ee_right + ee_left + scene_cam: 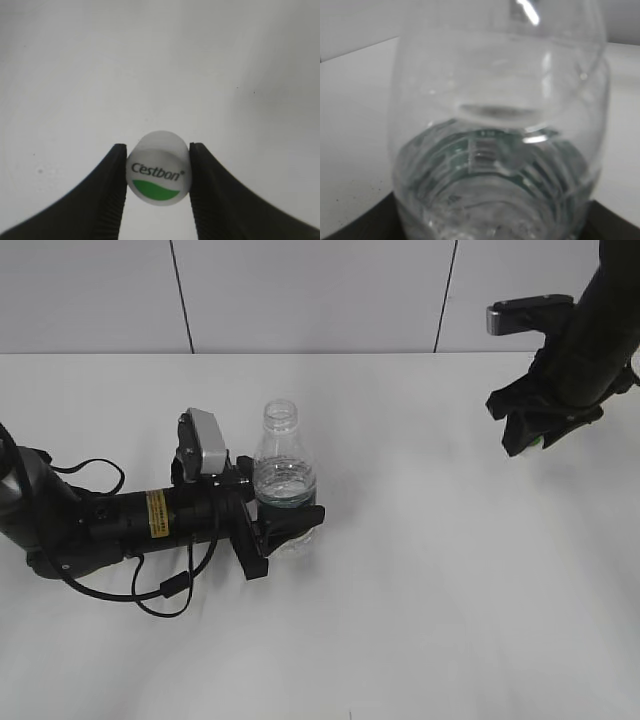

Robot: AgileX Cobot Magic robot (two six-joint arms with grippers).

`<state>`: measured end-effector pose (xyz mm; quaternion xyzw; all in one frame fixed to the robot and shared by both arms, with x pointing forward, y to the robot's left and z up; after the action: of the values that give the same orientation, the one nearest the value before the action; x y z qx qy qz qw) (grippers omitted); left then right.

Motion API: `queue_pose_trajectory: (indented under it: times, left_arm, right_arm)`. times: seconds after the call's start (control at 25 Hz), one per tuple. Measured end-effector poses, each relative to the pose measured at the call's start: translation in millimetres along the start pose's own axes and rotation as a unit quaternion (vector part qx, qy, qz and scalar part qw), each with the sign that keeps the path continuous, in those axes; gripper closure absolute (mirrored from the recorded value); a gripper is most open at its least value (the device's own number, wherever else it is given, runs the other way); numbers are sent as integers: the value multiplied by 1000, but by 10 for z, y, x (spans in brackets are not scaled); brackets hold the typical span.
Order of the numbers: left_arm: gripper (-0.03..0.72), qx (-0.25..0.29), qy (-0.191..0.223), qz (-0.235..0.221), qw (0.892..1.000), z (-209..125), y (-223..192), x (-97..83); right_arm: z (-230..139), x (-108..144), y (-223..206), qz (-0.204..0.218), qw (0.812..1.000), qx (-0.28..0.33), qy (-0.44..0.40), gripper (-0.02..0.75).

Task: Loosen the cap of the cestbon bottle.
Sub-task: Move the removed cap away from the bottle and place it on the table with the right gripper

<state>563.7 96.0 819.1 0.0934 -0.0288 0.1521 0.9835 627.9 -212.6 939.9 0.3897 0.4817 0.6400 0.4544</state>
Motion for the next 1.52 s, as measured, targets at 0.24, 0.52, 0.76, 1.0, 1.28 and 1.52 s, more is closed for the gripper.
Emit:
queue_pose_trajectory:
  times: [0.24,0.52,0.76,1.0,1.28,1.52]
  left_arm:
    - [282,0,0,-1,1000,0,0,-1]
    - [282,0,0,-1,1000,0,0,-1]
    - [282,0,0,-1,1000,0,0,-1]
    - [282,0,0,-1,1000,0,0,-1]
    - [282,0,0,-1,1000,0,0,-1]
    - [282,0,0,-1,1000,0,0,-1]
  right_arm:
    - [-59,-18,-400,7,1000,15,5,446]
    - [-118,-43,-720,10,999,43,4,449]
    - [-71,-53,-740,6,1000,24,4,449]
    - [-70,-57,-740,6,1000,23,3,449]
    - [-75,-59,-739,6,1000,26,4,411]
    - [-76,-58,-739,6,1000,26,4,341]
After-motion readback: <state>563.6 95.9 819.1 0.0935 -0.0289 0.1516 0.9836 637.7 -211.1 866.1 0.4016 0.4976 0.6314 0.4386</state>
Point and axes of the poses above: a point on each arm's last joint axis where the gripper is mounted, y pointing back along that axis away from the gripper, x along the wrist's bending axis when the last joint is at zero, z = x × y, the point moved 3 cm from there along -y, pointing out along that axis toward the gripper, and after that the axes turned 7 degrees about -y, right-handed, at the moved point
